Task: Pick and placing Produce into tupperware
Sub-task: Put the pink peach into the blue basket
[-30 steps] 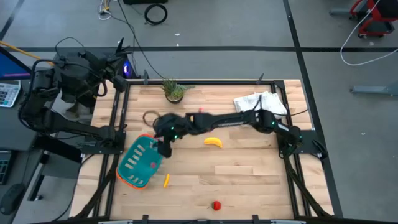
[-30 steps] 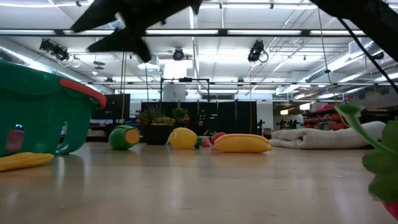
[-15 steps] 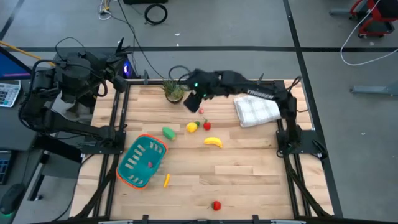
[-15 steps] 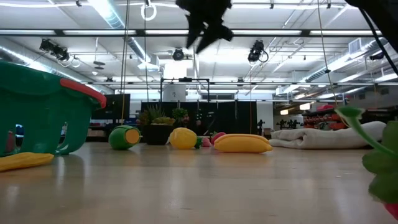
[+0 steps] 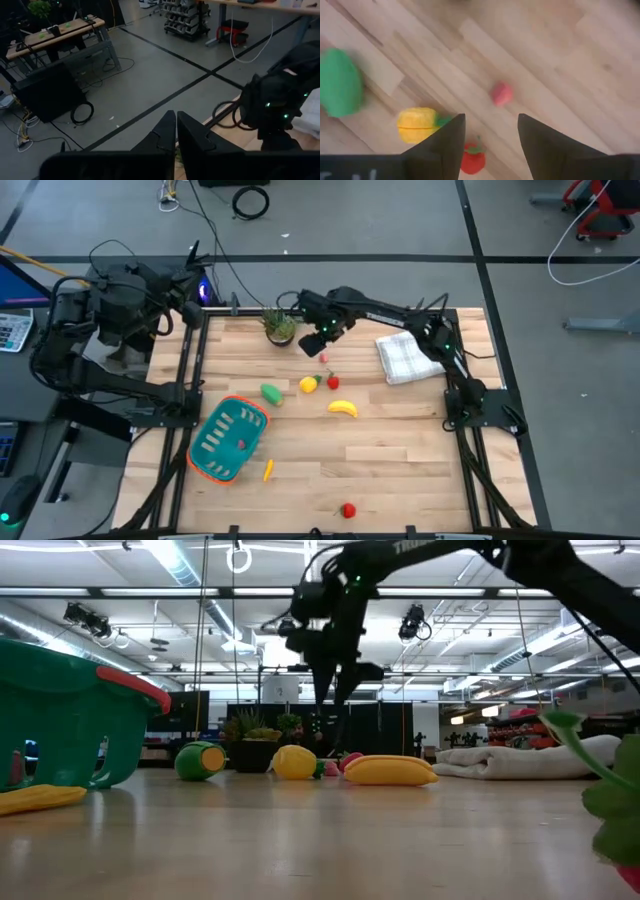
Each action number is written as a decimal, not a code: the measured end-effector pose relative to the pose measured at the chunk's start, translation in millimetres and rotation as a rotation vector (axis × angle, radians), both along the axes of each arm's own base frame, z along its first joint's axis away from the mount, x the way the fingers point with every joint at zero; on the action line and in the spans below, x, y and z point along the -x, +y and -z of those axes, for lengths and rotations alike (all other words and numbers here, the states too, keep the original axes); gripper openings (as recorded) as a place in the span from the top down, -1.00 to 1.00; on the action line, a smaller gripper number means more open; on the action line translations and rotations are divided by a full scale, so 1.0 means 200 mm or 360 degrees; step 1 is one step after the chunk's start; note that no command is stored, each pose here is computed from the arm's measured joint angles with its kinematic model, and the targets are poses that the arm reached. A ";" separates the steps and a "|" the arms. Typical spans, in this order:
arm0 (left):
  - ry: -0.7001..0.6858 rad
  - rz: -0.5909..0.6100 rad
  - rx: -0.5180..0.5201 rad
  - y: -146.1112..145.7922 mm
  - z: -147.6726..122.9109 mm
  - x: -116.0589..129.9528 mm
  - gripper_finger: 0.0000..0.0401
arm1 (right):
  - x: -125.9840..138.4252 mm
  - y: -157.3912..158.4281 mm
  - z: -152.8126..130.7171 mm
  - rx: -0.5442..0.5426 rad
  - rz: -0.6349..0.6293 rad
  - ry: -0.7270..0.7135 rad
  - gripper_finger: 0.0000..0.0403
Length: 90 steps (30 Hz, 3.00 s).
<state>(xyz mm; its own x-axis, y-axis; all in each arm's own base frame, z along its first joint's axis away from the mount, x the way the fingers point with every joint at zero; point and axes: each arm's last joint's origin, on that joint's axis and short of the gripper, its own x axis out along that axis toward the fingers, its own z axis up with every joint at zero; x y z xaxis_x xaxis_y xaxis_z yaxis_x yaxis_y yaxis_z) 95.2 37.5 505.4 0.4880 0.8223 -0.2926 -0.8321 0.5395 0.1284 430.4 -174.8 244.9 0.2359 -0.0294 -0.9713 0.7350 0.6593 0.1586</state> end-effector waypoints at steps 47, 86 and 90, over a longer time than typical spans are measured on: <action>0.0025 -0.0001 0.0005 0.00 0.01 0.00 0.88 | -0.09 0.10 0.49 0.0184 -0.0007 0.0356 0.07; 0.0027 -0.0001 0.0003 0.00 0.01 0.00 0.90 | -0.33 0.36 -0.03 0.0198 -0.0361 -0.0919 0.86; 0.0027 -0.0001 0.0003 0.00 0.01 0.00 0.92 | -0.35 0.55 -0.34 0.0294 -0.0593 -0.1424 0.86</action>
